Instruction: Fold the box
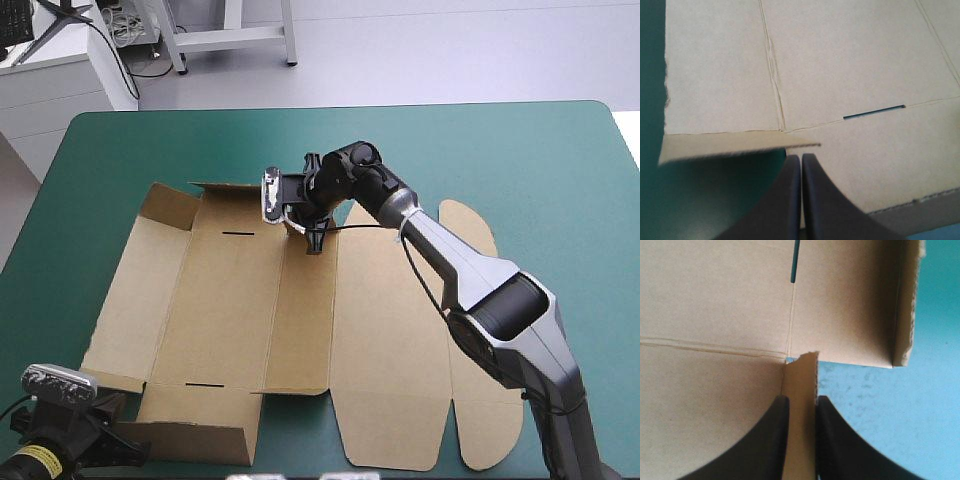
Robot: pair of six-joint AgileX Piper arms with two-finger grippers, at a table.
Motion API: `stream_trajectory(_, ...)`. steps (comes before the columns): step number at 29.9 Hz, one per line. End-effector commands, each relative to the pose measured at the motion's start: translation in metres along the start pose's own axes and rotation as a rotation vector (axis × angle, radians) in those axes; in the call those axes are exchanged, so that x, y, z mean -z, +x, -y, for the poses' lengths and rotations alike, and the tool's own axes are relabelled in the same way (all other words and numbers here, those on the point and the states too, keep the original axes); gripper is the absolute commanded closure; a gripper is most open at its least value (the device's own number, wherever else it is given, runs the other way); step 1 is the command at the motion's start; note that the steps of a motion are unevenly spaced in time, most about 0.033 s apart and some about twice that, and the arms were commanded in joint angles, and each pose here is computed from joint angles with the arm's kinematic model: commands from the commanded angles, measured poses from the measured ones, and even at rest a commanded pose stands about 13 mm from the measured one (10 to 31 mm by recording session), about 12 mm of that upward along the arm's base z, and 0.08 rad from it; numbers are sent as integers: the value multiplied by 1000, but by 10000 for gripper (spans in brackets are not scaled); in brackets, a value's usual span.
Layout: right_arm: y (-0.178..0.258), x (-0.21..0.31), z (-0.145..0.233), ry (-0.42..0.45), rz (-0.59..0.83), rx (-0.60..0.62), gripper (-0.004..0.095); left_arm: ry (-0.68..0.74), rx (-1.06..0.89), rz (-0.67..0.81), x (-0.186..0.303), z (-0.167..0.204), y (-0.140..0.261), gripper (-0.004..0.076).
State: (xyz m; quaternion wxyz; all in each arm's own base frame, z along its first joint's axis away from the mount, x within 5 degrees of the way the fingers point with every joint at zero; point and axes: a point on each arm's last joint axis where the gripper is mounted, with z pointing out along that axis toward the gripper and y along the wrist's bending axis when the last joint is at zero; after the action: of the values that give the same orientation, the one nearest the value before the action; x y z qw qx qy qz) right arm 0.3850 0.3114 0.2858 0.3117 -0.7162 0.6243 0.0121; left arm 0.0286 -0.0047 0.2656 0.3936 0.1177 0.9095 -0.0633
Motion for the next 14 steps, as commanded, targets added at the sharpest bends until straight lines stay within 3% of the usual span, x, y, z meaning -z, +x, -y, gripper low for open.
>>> stream_trajectory(1, -16, 44, 14, 127, 72, -14, 555, 10, 7, 67, 4, 1, -11, 734)
stream_trajectory(3, -16, 45, 14, 126, 73, -35, 505, 10, 8, 67, 4, 1, -11, 734)
stream_trajectory(8, -11, 66, 17, 153, 19, -21, 510, 10, 8, 67, 4, 1, -11, 734)
stream_trajectory(14, 9, 139, 37, 315, 24, -148, 511, 10, 8, 67, 4, 1, -11, 734)
